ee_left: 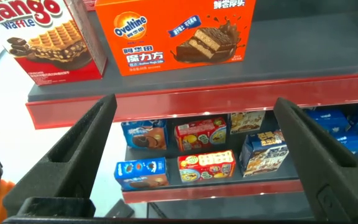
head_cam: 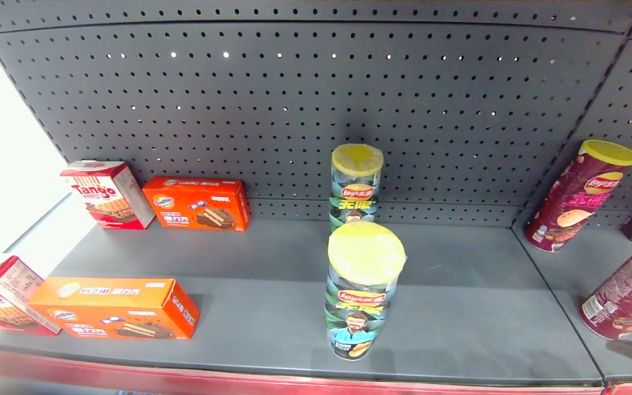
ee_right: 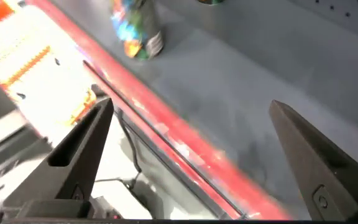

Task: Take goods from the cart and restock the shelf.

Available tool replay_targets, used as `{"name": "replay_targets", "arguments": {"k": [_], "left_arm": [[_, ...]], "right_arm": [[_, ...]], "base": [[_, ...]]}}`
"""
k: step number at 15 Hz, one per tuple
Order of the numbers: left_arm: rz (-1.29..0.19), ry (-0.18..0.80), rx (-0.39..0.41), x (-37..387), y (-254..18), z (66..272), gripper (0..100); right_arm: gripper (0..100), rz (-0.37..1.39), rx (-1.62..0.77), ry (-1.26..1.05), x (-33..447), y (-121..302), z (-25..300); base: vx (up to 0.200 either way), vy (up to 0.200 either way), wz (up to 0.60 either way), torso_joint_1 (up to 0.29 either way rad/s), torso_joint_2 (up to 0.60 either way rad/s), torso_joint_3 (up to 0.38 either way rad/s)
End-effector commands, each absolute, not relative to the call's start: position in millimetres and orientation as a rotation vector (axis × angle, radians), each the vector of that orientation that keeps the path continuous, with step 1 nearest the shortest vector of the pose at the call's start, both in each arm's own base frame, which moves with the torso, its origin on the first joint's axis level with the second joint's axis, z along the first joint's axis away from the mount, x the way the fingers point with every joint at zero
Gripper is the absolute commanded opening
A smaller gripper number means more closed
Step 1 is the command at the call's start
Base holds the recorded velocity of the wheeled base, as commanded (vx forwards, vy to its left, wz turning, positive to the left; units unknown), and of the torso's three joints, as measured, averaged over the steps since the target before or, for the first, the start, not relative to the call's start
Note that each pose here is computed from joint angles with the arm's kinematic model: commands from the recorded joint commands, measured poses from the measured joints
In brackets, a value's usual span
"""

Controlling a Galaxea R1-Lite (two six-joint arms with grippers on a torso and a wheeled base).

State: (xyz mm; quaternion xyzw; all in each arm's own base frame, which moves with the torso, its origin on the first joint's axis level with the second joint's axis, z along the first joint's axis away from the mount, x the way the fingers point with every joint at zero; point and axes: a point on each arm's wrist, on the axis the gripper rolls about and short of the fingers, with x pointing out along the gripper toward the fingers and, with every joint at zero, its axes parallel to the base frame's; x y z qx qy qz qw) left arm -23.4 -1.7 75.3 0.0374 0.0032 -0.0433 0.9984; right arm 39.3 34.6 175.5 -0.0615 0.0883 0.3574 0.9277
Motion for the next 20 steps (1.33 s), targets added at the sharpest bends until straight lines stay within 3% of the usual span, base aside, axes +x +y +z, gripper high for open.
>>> {"name": "replay_targets", "arguments": {"k": [1,4,6,8,10,14,15,18,20], "left_arm": [[-0.089,0.007,0.075,-23,-2,76,100],[-0.089,0.009,0.075,-23,-2,76,100],[-0.086,0.008,0.075,-23,-2,76,100],[-0.085,0.006,0.075,-23,-2,76,100],[-0.083,0.005,0.075,-23,-2,75,100],[-0.082,0.006,0.072,-23,-2,75,100],[-0.083,0.005,0.07,-23,-2,75,100],[-0.083,0.006,0.07,-23,-2,75,100],[-0.083,0.008,0.069,-23,-2,75,100]], "right_arm": [[100,0.763,-0.061,0.01,-12,-10,93],[100,0.739,-0.003,0.002,-20,-17,83],[100,0.624,-0.017,0.055,-18,-12,85],[100,0.441,-0.035,0.14,-14,-6,86],[100,0.12,-0.009,0.119,-17,-1,86],[100,0.0,-0.014,0.113,-15,-3,78],[100,-0.123,0.002,0.097,-16,-1,78],[100,-0.115,0.005,0.09,-16,-1,77],[100,-0.006,0.008,0.012,-22,0,76]], "base": [[0.0,0.0,0.0,0.0,0.0,0.0],[0.0,0.0,0.0,0.0,0.0,0.0],[0.0,0.0,0.0,0.0,0.0,0.0],[0.0,0.0,0.0,0.0,0.0,0.0],[0.0,0.0,0.0,0.0,0.0,0.0],[0.0,0.0,0.0,0.0,0.0,0.0],[0.0,0.0,0.0,0.0,0.0,0.0],[0.0,0.0,0.0,0.0,0.0,0.0],[0.0,0.0,0.0,0.0,0.0,0.0]]}}
